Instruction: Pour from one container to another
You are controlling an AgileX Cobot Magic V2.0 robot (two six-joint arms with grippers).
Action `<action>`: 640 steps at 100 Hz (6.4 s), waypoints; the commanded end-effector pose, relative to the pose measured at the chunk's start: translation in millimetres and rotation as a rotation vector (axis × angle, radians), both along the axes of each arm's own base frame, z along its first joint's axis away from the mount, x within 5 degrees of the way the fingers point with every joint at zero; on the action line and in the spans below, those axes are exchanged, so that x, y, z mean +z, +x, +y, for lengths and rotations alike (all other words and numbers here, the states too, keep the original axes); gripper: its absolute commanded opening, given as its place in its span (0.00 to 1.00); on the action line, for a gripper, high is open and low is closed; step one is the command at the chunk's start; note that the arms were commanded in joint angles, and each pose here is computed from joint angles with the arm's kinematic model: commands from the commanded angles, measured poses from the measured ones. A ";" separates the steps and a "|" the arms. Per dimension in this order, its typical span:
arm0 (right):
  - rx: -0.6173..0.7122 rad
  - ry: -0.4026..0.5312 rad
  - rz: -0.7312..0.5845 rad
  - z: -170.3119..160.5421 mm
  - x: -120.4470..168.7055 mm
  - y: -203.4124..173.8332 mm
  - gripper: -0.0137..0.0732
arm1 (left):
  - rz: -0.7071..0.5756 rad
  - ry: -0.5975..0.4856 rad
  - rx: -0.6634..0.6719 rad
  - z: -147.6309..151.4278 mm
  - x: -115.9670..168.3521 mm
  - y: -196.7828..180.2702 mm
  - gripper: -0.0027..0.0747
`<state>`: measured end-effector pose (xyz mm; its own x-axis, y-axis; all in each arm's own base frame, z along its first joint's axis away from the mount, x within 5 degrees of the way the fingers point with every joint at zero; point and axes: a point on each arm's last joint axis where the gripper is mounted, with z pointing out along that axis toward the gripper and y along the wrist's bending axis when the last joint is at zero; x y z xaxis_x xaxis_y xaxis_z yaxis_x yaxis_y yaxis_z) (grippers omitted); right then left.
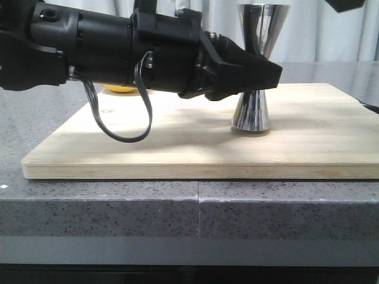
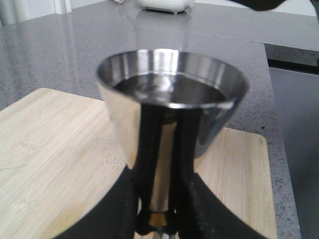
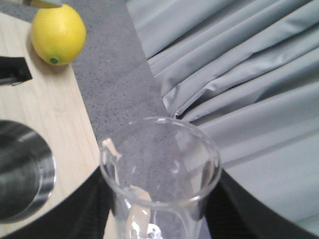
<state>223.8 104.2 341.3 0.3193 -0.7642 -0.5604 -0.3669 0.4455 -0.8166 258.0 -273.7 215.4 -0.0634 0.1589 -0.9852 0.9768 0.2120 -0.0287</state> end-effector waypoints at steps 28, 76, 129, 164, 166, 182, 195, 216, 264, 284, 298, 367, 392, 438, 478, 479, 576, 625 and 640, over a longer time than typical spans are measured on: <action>-0.165 0.402 0.000 -31.5 20.1 20.4 0.45 | -0.043 -0.140 -0.022 -0.2 35.3 -4.5 0.01; -0.323 0.657 0.085 -46.4 -37.1 85.6 0.45 | -0.041 -0.141 -0.022 -0.2 35.3 -4.6 0.01; -0.326 0.840 0.142 -42.9 -71.8 106.2 0.45 | -0.027 -0.145 -0.022 -0.2 35.4 -4.7 0.01; -0.328 0.825 0.170 -44.1 -91.6 94.1 0.45 | -0.027 -0.145 -0.022 -0.2 35.4 -4.7 0.01; -0.328 0.825 0.170 -44.1 -91.9 93.8 0.45 | -0.027 -0.145 -0.022 -0.2 35.4 -4.7 0.01; -0.334 0.821 0.182 -44.1 -98.5 93.6 0.45 | -0.027 -0.145 -0.022 -0.2 35.4 -4.7 0.01; -0.333 0.823 0.184 -43.5 -105.8 96.7 0.45 | -0.027 -0.145 -0.022 -0.2 35.4 -4.7 0.01; -0.332 0.824 0.186 -42.6 -117.1 101.1 0.45 | -0.027 -0.145 -0.022 -0.2 35.4 -4.7 0.01; -0.312 0.840 0.148 -42.2 -118.6 102.4 0.45 | -0.027 -0.145 -0.022 -0.2 35.4 -4.7 0.01; -0.312 0.840 0.148 -42.2 -118.6 102.4 0.45 | -0.027 -0.143 -0.021 -0.2 35.3 -4.6 0.01; -0.312 0.840 0.148 -42.2 -118.6 102.4 0.55 | -0.027 -0.143 -0.021 -0.2 35.3 -4.6 0.01; -0.254 0.882 0.033 -43.9 -86.4 92.2 0.78 | -0.026 -0.145 -0.017 0.4 35.4 -3.9 0.01; -0.207 0.923 -0.056 -46.7 -53.5 76.9 0.78 | -0.025 -0.146 -0.014 0.7 35.5 -3.4 0.01; -0.086 1.014 -0.276 -56.9 23.6 20.7 0.78 | -0.033 -0.148 0.083 27.5 35.8 22.4 0.01; -0.086 1.014 -0.282 -60.6 39.1 1.5 0.78 | -0.043 -0.175 0.144 49.2 38.8 39.4 0.01; -0.086 1.014 -0.283 -60.6 39.1 1.5 0.78 | -0.043 -0.175 0.144 49.1 38.8 39.4 0.01; -0.103 1.005 -0.253 -60.4 36.4 3.0 0.78 | -0.068 -0.161 0.185 61.6 37.4 47.9 0.01; -0.103 1.005 -0.253 -60.4 36.4 3.0 0.77 | -0.062 -0.185 0.129 58.3 30.9 46.3 0.01; -0.103 1.005 -0.253 -60.4 36.4 3.0 0.77 | -0.062 -0.180 0.123 57.9 29.3 46.2 0.01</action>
